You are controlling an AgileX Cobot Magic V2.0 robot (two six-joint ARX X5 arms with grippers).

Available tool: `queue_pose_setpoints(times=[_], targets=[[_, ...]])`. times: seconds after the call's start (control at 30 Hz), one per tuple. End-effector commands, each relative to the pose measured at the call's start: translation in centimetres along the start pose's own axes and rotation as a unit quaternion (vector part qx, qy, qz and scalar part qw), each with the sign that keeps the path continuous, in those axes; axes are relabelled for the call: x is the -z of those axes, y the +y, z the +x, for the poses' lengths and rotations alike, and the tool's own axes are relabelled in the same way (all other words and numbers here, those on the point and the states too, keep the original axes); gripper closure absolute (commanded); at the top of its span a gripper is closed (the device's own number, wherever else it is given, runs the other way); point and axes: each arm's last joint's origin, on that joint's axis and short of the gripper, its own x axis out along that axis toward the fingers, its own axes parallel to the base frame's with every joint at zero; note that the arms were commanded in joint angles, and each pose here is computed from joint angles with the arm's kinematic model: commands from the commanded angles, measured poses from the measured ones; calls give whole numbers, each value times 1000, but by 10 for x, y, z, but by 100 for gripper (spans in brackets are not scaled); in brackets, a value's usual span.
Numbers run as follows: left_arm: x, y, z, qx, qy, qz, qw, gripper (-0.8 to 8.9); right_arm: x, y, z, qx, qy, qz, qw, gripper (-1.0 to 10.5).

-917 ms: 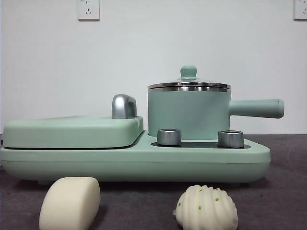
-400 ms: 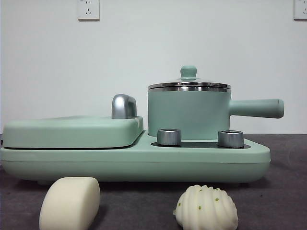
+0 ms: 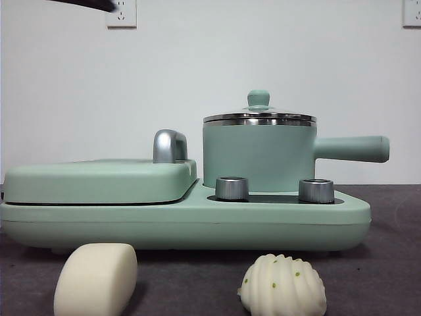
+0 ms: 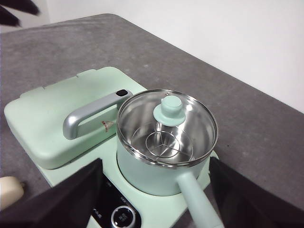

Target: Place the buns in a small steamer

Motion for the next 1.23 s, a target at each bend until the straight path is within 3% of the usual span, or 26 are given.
queue_pose_setpoints(times=[0.03,0.17,0.27,0.37,0.67,0.87,1.23], targets=[[-9,2,20,12,-26,-7,1000,563,-5,0,-1,2,-9,22,1000,591],[-11,2,53,16,-54,-2,998,550,-5,0,-1,2,-9,34,999,591],[-13,1,75,26,-84,5,996,466,-5,0,-1,1,-9,42,999,591],[-13,1,95,18,-97,-3,995,472,-5,0,-1,1,-9,48,999,591],[-19,2,158,37,-75,-3,996,472,-5,0,-1,1,-9,48,999,591],[-15,2,192,48,-59,28,997,472,-5,0,-1,1,-9,59,998,591],[9,5,219,45,-24,48,998,480,-5,0,-1,1,-9,61,998,591]])
